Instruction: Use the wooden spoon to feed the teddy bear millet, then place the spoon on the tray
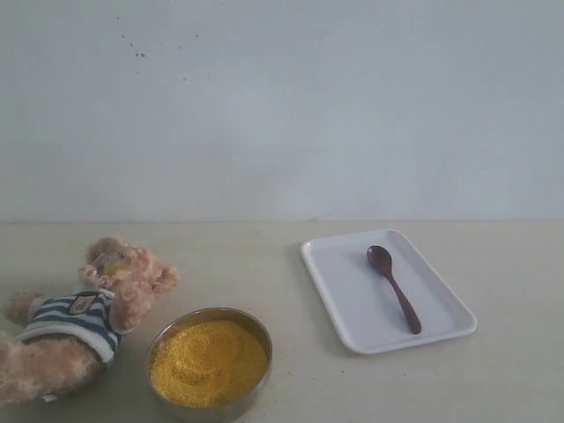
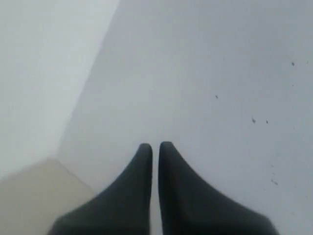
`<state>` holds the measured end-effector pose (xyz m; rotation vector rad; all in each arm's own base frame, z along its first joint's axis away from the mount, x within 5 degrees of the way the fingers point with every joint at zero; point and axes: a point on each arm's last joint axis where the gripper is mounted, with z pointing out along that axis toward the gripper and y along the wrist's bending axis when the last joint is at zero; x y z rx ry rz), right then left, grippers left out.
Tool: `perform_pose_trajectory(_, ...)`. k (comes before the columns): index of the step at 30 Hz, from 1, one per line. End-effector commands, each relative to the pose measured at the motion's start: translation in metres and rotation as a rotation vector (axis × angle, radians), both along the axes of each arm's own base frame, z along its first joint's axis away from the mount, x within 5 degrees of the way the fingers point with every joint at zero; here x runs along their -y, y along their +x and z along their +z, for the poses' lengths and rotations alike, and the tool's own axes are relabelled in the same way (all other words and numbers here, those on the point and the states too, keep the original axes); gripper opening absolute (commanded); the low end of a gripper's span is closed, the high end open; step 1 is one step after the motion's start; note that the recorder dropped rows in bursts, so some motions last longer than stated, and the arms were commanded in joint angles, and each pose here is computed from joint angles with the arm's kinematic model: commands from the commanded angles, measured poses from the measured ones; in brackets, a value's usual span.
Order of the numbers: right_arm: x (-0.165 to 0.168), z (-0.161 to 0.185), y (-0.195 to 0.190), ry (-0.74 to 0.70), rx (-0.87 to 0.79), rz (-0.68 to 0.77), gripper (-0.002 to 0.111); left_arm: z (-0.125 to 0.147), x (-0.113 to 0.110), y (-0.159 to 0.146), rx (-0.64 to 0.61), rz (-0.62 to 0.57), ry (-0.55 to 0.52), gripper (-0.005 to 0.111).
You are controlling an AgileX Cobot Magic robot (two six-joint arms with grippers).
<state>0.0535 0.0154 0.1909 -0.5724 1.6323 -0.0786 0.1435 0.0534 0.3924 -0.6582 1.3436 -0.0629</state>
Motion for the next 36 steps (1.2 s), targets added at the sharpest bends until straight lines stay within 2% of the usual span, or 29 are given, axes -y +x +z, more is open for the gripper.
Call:
perform_pose_trajectory(1, 0.000, 0.001, 0.000, 0.000, 0.010, -0.002, 0.000, 0.023, 0.015, -0.056, 0.044, 0.065, 0.347, 0.004)
perform_pose_trajectory(2, 0.000, 0.001, 0.000, 0.000, 0.010, -0.002, 0.000, 0.025, 0.018, -0.062, 0.057, 0.056, 0.380, 0.004)
perform_pose_trajectory(4, 0.000, 0.001, 0.000, 0.000, 0.010, -0.002, 0.000, 0.026, 0.032, -0.081, 0.108, -0.020, 0.513, 0.004)
perform_pose_trajectory(7, 0.000, 0.001, 0.000, 0.000, 0.010, -0.002, 0.000, 0.017, 0.042, -0.091, 0.156, -0.116, 0.564, 0.004)
perform_pose_trajectory(9, 0.000, 0.001, 0.000, 0.000, 0.010, -0.002, 0.000, 0.001, 0.050, -0.098, 0.184, -0.197, 0.588, 0.004)
perform_pose_trajectory(14, 0.000, 0.001, 0.000, 0.000, 0.010, -0.002, 0.000, -0.038, 0.054, -0.098, 0.144, -0.265, 0.594, 0.004)
perform_pose_trajectory(17, 0.000, 0.001, 0.000, 0.000, 0.010, -0.002, 0.000, -0.056, 0.057, -0.093, 0.084, -0.297, 0.685, 0.004)
perform_pose_trajectory(19, 0.000, 0.001, 0.000, 0.000, 0.010, -0.002, 0.000, -0.066, 0.059, -0.089, 0.055, -0.338, 0.705, 0.004)
perform_pose_trajectory(20, 0.000, 0.001, 0.000, 0.000, 0.010, -0.002, 0.000, -0.075, 0.063, -0.087, 0.018, -0.409, 0.709, 0.004)
perform_pose_trajectory(21, 0.000, 0.001, 0.000, 0.000, 0.010, -0.002, 0.000, -0.078, 0.065, -0.087, 0.004, -0.446, 0.648, 0.004)
perform_pose_trajectory(22, 0.000, 0.001, 0.000, 0.000, 0.010, -0.002, 0.000, -0.085, 0.062, -0.085, -0.064, -0.455, 0.528, 0.004)
perform_pose_trajectory(24, 0.000, 0.001, 0.000, 0.000, 0.010, -0.002, 0.000, -0.087, 0.058, -0.085, -0.058, -0.438, 0.333, 0.004)
perform_pose_trajectory(26, 0.000, 0.001, 0.000, 0.000, 0.010, -0.002, 0.000, -0.085, 0.057, -0.085, -0.044, -0.423, 0.374, 0.004)
perform_pose_trajectory(28, 0.000, 0.001, 0.000, 0.000, 0.010, -0.002, 0.000, -0.082, 0.056, -0.086, -0.011, -0.409, 0.379, 0.004)
perform_pose_trajectory(36, 0.000, 0.001, 0.000, 0.000, 0.010, -0.002, 0.000, -0.083, 0.057, -0.086, -0.030, -0.415, 0.376, 0.004)
